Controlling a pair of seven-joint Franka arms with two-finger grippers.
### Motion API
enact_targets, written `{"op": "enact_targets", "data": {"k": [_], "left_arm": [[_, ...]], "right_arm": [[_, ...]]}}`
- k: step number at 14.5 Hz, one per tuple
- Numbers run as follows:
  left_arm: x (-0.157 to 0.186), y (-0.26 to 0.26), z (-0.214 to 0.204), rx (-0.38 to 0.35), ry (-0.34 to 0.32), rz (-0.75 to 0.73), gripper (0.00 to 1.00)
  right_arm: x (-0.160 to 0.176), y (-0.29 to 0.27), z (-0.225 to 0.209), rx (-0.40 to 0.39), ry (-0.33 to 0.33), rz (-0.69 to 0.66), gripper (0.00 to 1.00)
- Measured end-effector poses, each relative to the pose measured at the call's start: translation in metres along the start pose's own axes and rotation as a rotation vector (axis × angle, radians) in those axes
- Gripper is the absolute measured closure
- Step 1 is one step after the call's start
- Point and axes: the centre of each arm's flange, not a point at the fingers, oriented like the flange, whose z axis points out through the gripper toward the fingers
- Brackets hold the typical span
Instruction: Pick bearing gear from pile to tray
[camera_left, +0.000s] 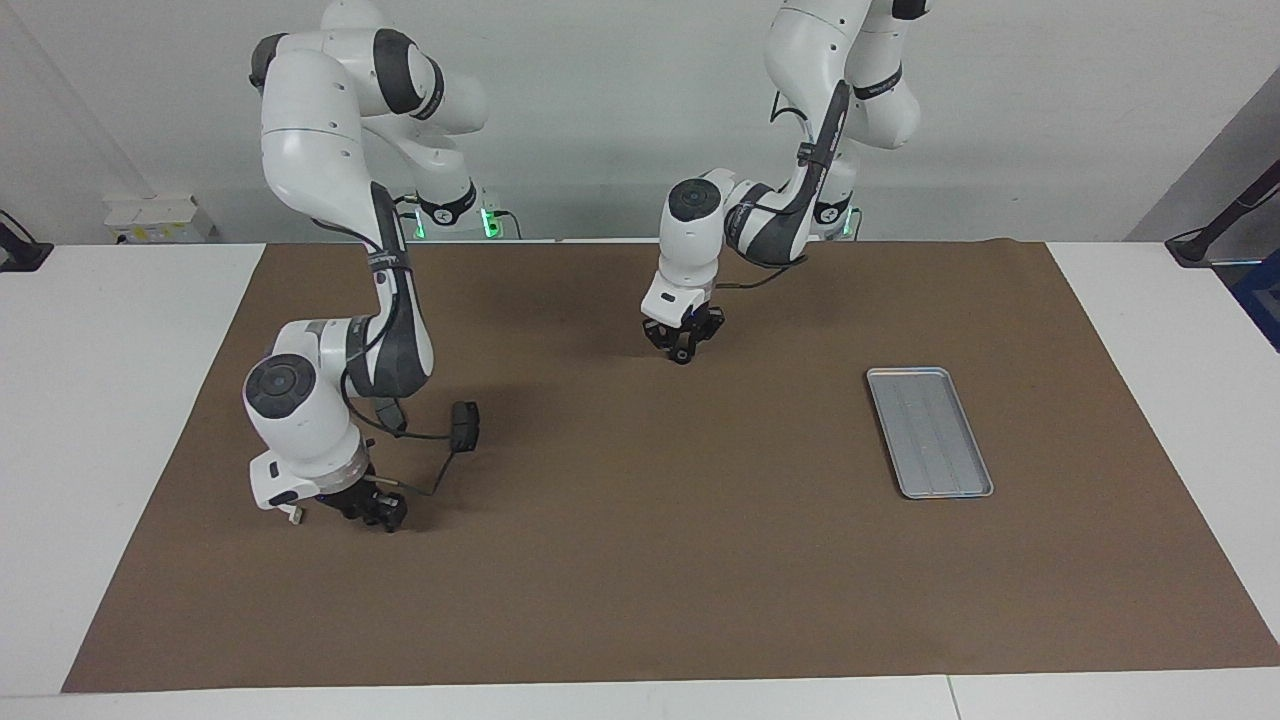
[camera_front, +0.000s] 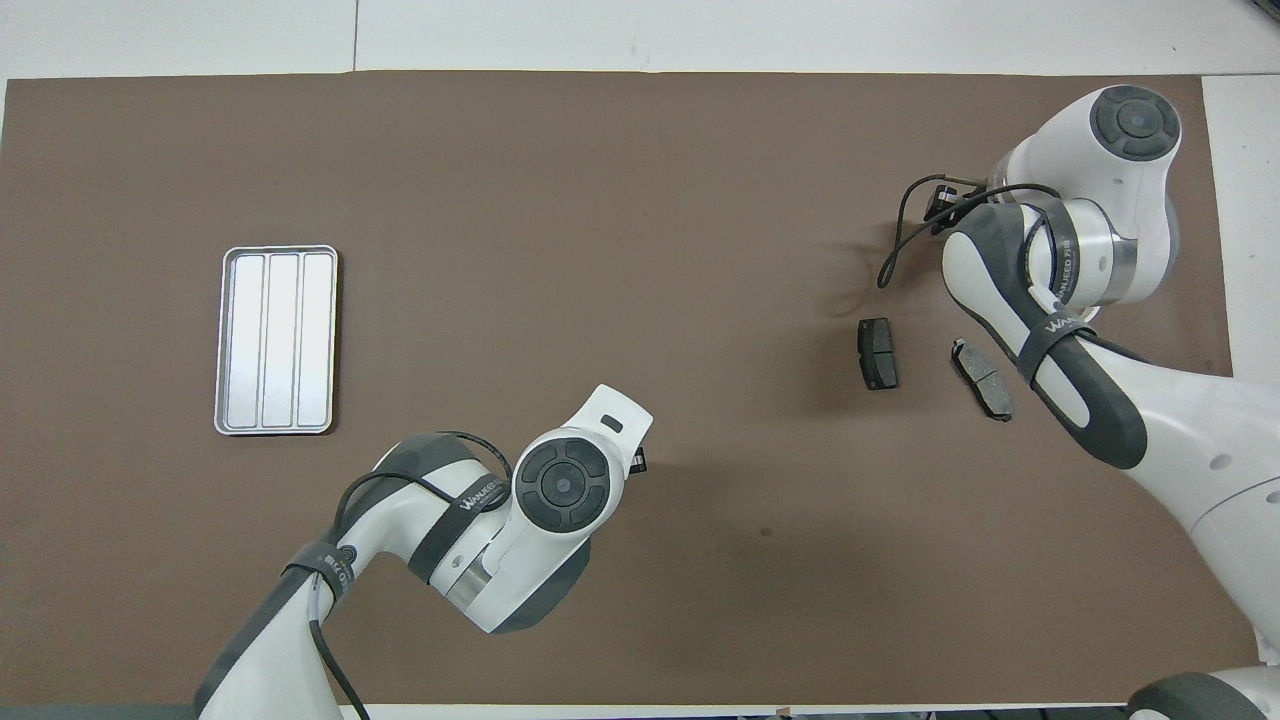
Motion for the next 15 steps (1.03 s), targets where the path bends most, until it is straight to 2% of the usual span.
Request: {"op": "enact_targets", "data": {"k": [4,7,10,12,15], "left_arm": [[0.024,-0.005,-0.024,0.031,0.015,0.0,0.66],[0.059,-0.048,-0.075,0.056,0.008,0.028,0.66],[0.092,-0.133,-0.126,0.09,-0.033,0.106,0.66],[0.111,-0.187,-0.136,0.095,-0.059,0.159,0.66],[0.137,-0.264,-0.126,0.071,-0.101,0.215,0.66]], "right_arm": [[0.002,-0.001,-0.004,0.01,0.004,0.01,0.76],[0.002,-0.001,-0.004,0.01,0.004,0.011,0.76],[0.001,-0.001,-0.004,0.005,-0.007,0.011,0.76],[-0.001,0.002,-0.004,-0.013,-0.047,0.013,0.76],[0.0,0.004,-0.018,-0.042,-0.11,0.017,0.76]]}}
